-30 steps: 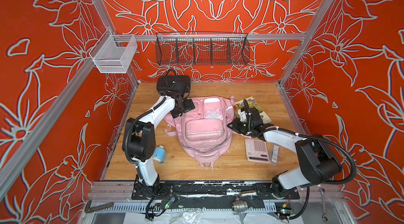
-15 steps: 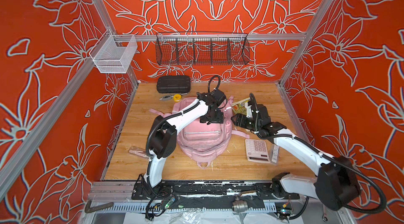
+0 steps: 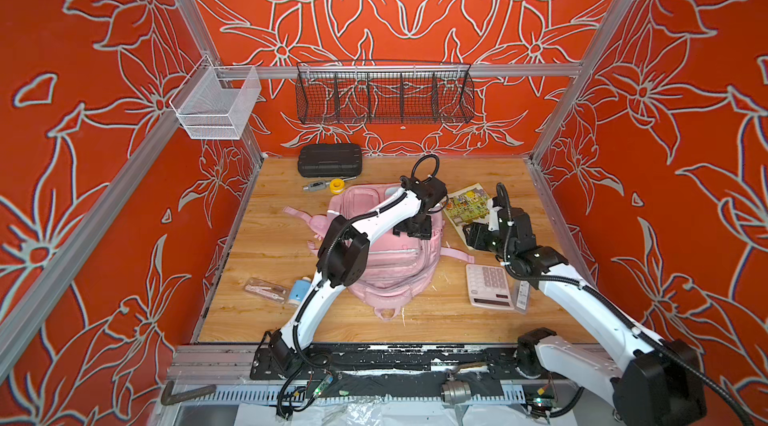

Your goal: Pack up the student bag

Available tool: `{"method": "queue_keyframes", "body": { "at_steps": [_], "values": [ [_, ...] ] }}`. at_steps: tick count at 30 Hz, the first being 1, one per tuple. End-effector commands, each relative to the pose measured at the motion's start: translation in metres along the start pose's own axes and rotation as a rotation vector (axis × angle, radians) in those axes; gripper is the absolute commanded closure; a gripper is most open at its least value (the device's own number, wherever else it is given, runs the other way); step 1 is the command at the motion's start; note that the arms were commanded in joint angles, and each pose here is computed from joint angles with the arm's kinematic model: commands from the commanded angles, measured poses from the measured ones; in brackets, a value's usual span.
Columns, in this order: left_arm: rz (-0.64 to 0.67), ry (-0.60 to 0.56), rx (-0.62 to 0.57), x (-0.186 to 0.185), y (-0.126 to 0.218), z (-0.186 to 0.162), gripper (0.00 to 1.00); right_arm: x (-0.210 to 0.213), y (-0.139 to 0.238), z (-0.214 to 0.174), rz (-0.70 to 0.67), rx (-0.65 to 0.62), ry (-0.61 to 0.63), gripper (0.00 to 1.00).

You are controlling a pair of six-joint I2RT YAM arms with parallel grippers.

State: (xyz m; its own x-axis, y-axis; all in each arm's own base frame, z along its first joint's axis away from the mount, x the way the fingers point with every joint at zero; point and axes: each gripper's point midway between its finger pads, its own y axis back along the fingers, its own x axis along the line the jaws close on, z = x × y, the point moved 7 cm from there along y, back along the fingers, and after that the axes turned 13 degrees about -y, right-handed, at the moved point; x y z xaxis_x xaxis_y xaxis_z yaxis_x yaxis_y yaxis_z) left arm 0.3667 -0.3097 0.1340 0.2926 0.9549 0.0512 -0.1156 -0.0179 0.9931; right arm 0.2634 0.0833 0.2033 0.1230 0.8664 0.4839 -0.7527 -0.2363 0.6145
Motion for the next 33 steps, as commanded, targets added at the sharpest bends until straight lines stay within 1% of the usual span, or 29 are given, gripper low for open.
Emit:
{"method": "queue_keyframes", "body": {
  "at_steps": [1, 2, 4, 5, 6, 8, 9, 10, 13, 17, 21, 24, 28, 33],
  "values": [
    [0.061, -0.003, 0.082, 0.002, -0.02, -0.006, 0.27, 0.003, 0.001, 0.002, 0.036, -0.016, 0.062, 0.36],
    [0.075, -0.006, 0.098, 0.002, -0.024, -0.006, 0.28, 0.005, 0.0, 0.002, 0.05, -0.014, 0.078, 0.38],
    [0.094, -0.015, 0.113, 0.004, -0.026, -0.008, 0.38, 0.006, -0.003, 0.001, 0.069, -0.007, 0.104, 0.39],
    [0.099, -0.019, 0.111, 0.005, -0.027, -0.008, 0.46, 0.009, -0.004, -0.001, 0.099, -0.001, 0.131, 0.4],
    [0.103, -0.019, 0.105, 0.007, -0.024, -0.008, 0.62, 0.01, -0.006, -0.003, 0.116, 0.007, 0.151, 0.4],
    [0.112, -0.022, 0.078, 0.01, -0.012, -0.008, 0.86, 0.01, -0.011, -0.006, 0.135, 0.013, 0.18, 0.42],
    [0.111, -0.024, 0.057, 0.012, -0.003, -0.006, 0.95, 0.011, -0.013, -0.009, 0.17, 0.018, 0.204, 0.44],
    [0.109, -0.026, 0.041, 0.014, 0.006, -0.006, 1.0, 0.012, -0.015, -0.012, 0.196, 0.016, 0.227, 0.45],
    [0.09, -0.041, -0.038, 0.023, 0.045, -0.006, 1.0, 0.013, -0.017, -0.017, 0.252, -0.018, 0.293, 0.49],
    [0.012, -0.091, -0.166, 0.036, 0.102, -0.009, 1.0, 0.02, -0.015, -0.02, 0.346, -0.074, 0.432, 0.52],
    [-0.039, -0.152, -0.266, 0.047, 0.146, -0.018, 1.0, 0.031, -0.015, -0.022, 0.459, -0.077, 0.56, 0.52],
    [-0.072, -0.168, -0.31, 0.055, 0.163, -0.023, 1.0, 0.036, -0.019, -0.023, 0.505, -0.075, 0.603, 0.52],
    [-0.136, -0.153, -0.346, 0.067, 0.174, -0.025, 1.0, 0.043, -0.022, -0.022, 0.564, -0.076, 0.631, 0.53],
    [-0.181, -0.16, -0.367, 0.067, 0.18, -0.026, 1.0, 0.058, -0.021, -0.024, 0.719, -0.065, 0.65, 0.55]
  ]
}}
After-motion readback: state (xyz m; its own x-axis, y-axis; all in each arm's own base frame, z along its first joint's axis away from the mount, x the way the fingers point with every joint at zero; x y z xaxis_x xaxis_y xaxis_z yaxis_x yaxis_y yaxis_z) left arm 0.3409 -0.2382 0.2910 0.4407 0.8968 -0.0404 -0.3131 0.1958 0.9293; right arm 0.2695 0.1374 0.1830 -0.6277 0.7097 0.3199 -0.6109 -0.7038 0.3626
